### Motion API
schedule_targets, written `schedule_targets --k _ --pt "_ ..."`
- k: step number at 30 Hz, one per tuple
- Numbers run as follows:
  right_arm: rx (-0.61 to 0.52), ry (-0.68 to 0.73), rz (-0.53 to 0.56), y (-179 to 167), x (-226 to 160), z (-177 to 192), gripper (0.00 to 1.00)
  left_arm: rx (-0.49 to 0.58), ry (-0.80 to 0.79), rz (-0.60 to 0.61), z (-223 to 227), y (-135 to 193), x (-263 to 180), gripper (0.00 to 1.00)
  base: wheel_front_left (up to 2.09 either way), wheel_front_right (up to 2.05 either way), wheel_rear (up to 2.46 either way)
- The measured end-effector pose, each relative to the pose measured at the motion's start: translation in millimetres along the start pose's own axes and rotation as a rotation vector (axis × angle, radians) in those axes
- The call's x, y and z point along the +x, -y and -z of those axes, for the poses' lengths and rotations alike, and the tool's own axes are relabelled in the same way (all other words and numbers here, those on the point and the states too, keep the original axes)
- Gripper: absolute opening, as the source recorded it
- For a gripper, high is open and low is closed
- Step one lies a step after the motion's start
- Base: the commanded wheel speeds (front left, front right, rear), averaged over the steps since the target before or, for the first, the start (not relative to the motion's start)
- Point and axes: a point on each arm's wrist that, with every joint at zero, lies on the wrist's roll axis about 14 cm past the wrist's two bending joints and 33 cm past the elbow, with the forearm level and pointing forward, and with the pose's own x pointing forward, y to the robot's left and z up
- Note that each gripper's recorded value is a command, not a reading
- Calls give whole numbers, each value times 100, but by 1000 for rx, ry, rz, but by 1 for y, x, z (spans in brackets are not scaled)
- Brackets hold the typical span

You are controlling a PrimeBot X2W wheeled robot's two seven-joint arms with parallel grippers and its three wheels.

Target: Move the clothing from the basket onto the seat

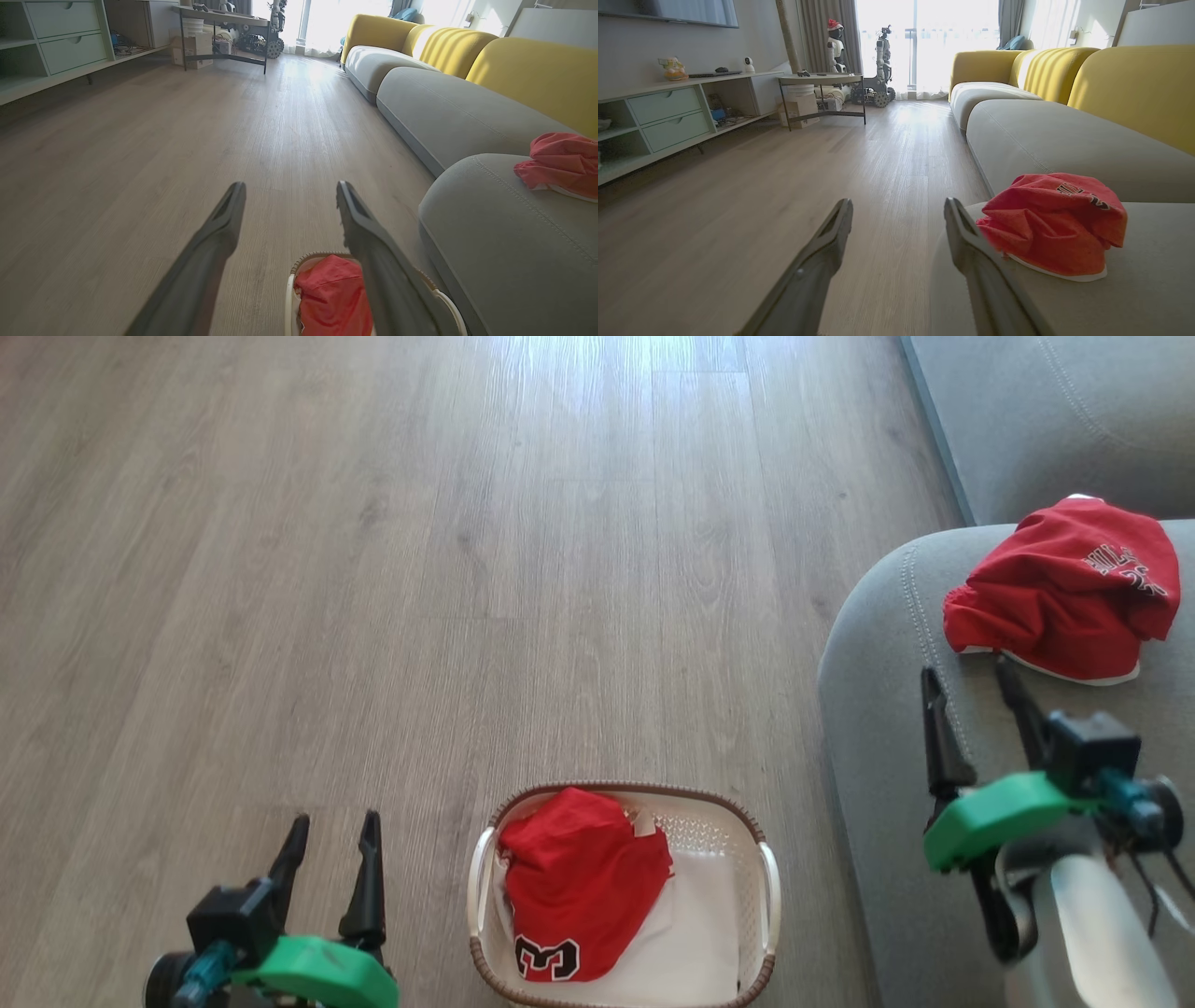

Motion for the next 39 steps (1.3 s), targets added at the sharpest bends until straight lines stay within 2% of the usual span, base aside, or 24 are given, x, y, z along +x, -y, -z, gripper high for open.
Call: schedule_targets --k 13,39 --pt "76 -33 -37 -16 -37 12 100 4 2 -73 4 -21 -23 100 0 0 0" --pt "109 -93 -30 -16 -51 25 100 -2 -14 -103 9 -31 -33 100 0 0 0"
